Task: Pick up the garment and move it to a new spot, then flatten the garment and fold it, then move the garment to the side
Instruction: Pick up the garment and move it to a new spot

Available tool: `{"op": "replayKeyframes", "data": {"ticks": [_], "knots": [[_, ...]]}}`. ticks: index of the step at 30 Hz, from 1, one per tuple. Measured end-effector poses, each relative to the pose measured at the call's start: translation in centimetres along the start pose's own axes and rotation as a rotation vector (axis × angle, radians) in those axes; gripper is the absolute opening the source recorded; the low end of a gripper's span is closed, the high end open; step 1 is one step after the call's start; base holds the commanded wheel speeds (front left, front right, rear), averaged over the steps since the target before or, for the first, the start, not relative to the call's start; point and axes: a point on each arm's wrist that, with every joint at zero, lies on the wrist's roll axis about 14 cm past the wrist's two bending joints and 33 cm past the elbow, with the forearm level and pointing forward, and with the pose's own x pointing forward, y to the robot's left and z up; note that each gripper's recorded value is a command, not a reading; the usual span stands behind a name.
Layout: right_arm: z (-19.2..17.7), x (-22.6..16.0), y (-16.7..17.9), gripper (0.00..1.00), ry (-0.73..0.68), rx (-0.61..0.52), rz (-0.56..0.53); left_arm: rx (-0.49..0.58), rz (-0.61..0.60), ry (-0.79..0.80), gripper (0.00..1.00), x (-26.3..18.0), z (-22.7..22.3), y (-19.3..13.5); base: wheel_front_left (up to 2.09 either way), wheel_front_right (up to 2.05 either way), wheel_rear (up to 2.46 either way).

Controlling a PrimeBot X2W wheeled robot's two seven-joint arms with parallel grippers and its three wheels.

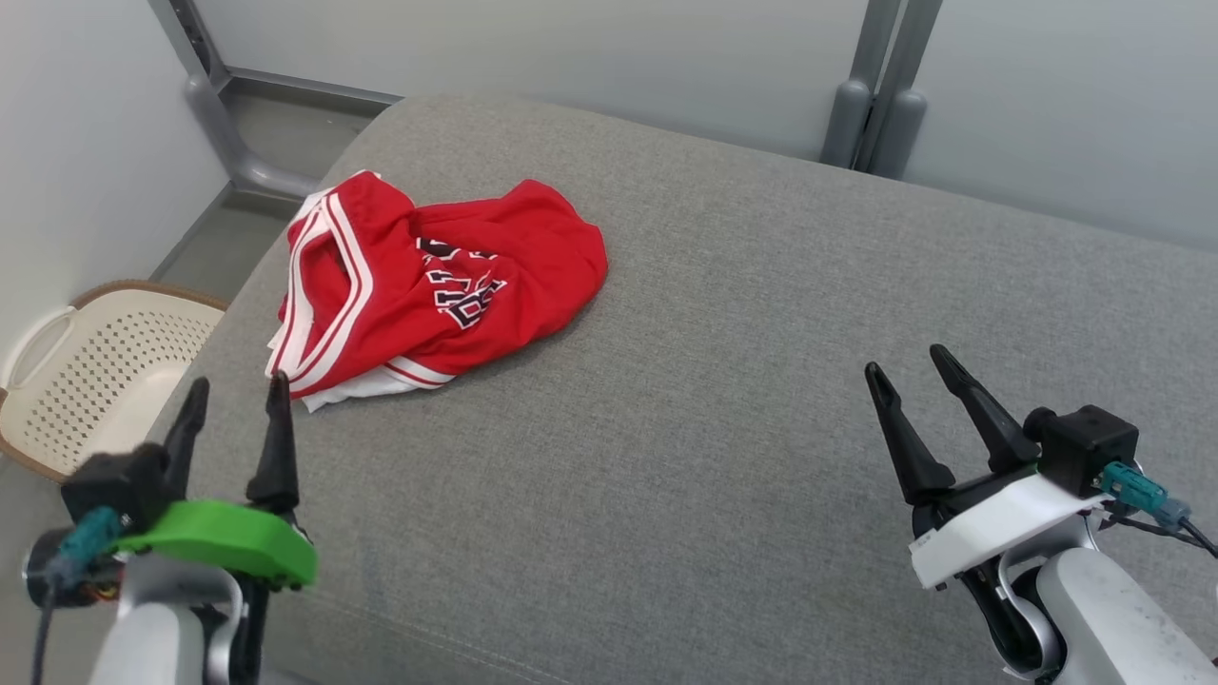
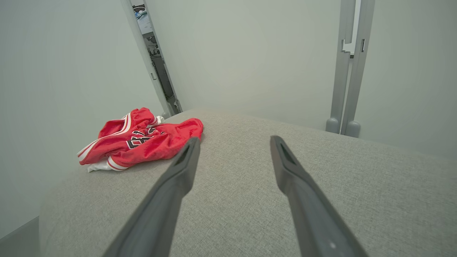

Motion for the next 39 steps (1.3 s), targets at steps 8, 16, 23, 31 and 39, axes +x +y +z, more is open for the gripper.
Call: {"op": "replayKeyframes", "data": {"ticks": [8, 16, 23, 31, 39], "knots": [[0.4, 0.3, -1.7, 1.0, -0.019, -0.014, -0.01, 0.014, -0.044, 0.17, 1.0, 7.2, 1.9, 0.7, 0.0, 0.0, 0.0], [-0.4, -1.0, -5.6, 1.0, -0.002, -0.016, -0.095, -0.06, -0.072, 0.546, 1.0, 12.0, -4.7, -0.3, 0.0, 0.0, 0.0], [-1.3, -3.0, -8.5, 1.0, 0.024, -0.013, -0.181, -0.102, -0.077, 0.809, 1.0, 12.5, -11.3, -1.7, 0.0, 0.0, 0.0], [-2.0, -5.3, -10.7, 1.0, 0.049, -0.01, -0.268, -0.062, -0.064, 1.01, 0.32, 11.7, -16.2, -2.1, 0.0, 0.0, 0.0], [-1.5, -5.8, -9.9, 1.0, 0.038, -0.001, -0.278, 0.031, -0.115, 0.922, 0.0, 12.9, -14.2, -2.7, 0.0, 0.0, 0.0]]}}
